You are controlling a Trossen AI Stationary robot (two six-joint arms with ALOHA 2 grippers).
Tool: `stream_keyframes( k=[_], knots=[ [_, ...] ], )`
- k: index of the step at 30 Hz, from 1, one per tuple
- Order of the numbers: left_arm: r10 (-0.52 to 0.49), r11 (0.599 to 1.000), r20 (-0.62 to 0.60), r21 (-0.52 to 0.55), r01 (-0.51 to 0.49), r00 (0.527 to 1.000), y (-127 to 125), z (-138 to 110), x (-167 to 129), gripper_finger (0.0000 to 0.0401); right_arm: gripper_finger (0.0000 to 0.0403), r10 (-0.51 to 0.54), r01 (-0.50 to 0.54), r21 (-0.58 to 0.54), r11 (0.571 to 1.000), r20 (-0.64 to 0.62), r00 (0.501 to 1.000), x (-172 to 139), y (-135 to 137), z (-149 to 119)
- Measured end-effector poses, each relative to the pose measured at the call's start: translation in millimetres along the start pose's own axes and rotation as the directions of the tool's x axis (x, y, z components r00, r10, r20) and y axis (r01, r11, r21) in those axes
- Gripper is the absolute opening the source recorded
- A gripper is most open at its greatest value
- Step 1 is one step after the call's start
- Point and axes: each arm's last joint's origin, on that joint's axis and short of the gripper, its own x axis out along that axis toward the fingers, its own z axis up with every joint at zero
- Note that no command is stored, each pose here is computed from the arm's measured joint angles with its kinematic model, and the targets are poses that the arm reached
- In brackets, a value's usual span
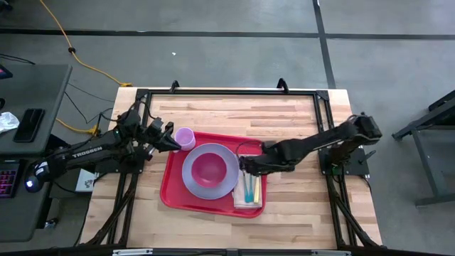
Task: Set up tray
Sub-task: Return to Home Position
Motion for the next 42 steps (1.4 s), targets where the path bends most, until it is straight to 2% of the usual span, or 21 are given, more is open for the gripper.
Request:
stream_keyframes(
  k=[3,7,12,15,20,26,33,42],
  knots=[
    [-0.066,0.997,-0.004,0.029,0.066,0.998,-7,11,0,0.0062,0.011,0.065,-0.051,-0.101,0.994,0.145,0.987,-21,-7,6],
    [-0.149,0.986,-0.013,0.071,0.149,0.989,-17,26,-1,0.0062,0.011,0.159,-0.093,-0.229,0.969,0.29,0.944,-46,-15,15],
    [-0.212,0.97,-0.008,0.118,0.212,0.977,-30,46,-3,0.0062,0.011,0.218,-0.066,-0.371,0.926,0.384,0.897,-76,-31,26],
    [-0.215,0.974,0.01,0.083,0.213,0.977,-35,55,-4,0.0062,0.011,0.214,-0.056,-0.371,0.927,0.399,0.892,-92,-47,32],
    [-0.207,0.976,0.029,-0.059,0.208,0.978,-39,62,-5,0.0062,0.011,0.232,-0.035,-0.386,0.922,0.477,0.848,-117,-73,40],
    [-0.188,0.981,0.062,-0.03,0.19,0.98,-43,65,-8,0.0062,0.011,0.304,0.004,-0.49,0.871,0.546,0.781,-139,-95,41],
    [-0.22,0.967,0.124,0.161,0.199,0.968,-60,67,-21,0.0062,0.011,0.365,0.012,-0.543,0.84,0.581,0.727,-155,-116,37],
    [-0.244,0.907,0.19,0.393,0.154,0.951,-86,67,-42,0.0062,0.011,0.425,0.001,-0.588,0.809,0.586,0.69,-169,-138,40]
  ],
)
